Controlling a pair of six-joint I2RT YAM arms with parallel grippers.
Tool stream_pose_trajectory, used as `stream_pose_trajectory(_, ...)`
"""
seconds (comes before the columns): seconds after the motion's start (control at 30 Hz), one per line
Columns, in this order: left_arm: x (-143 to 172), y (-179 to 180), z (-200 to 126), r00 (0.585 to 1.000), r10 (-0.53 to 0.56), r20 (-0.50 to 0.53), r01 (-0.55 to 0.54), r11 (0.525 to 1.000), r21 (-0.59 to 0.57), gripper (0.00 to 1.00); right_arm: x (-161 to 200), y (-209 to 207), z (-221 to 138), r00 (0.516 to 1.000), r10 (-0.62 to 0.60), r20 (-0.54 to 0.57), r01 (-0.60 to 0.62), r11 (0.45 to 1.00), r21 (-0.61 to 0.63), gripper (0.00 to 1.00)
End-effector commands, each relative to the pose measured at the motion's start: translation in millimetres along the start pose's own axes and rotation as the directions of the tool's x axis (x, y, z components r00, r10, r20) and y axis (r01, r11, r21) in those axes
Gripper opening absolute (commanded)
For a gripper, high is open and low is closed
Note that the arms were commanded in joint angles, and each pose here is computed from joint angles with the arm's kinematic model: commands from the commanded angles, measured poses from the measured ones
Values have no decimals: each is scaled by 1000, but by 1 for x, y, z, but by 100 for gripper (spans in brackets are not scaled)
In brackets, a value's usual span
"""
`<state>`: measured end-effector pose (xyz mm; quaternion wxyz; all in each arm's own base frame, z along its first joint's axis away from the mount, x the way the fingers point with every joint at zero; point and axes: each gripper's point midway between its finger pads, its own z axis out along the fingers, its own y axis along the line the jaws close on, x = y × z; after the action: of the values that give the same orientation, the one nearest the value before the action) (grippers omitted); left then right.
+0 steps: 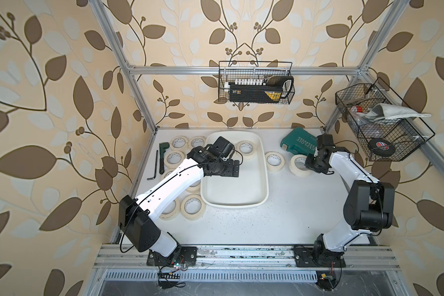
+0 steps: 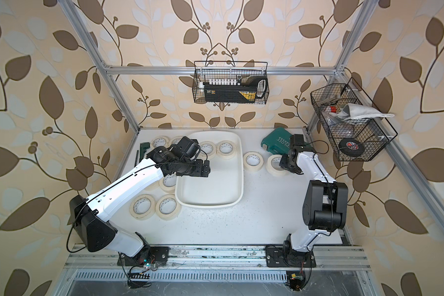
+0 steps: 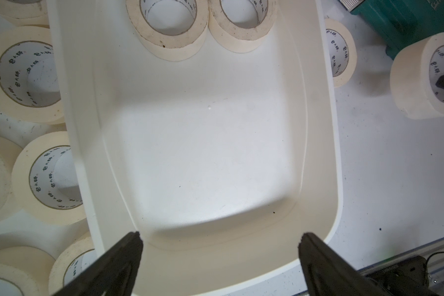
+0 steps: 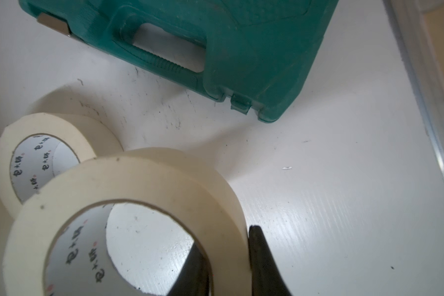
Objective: Take out the art tape in the storage box
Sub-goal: Place the art tape at the center of the board.
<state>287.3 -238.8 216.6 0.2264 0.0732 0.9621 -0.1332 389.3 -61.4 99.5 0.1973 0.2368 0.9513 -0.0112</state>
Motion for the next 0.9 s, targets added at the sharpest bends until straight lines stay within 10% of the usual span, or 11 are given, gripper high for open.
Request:
stream_pose_trajectory(0.0,-3,3,-6,1000,-10,11,10,1000,-7,99,-10,9,16,1000,14,14,-14,999,-34,0)
stream_pose_trajectory(0.53,3,5,-2,1000,-23,-4,23,1000,-12,99,-23,6,58,1000,5,-18,-5,999,41,2)
stream_pose_trajectory(0.87,4,11,0,1000,-26,-6,26,999,-33,99,-33,18,68,1000,12,-23,-12,1000,4,25)
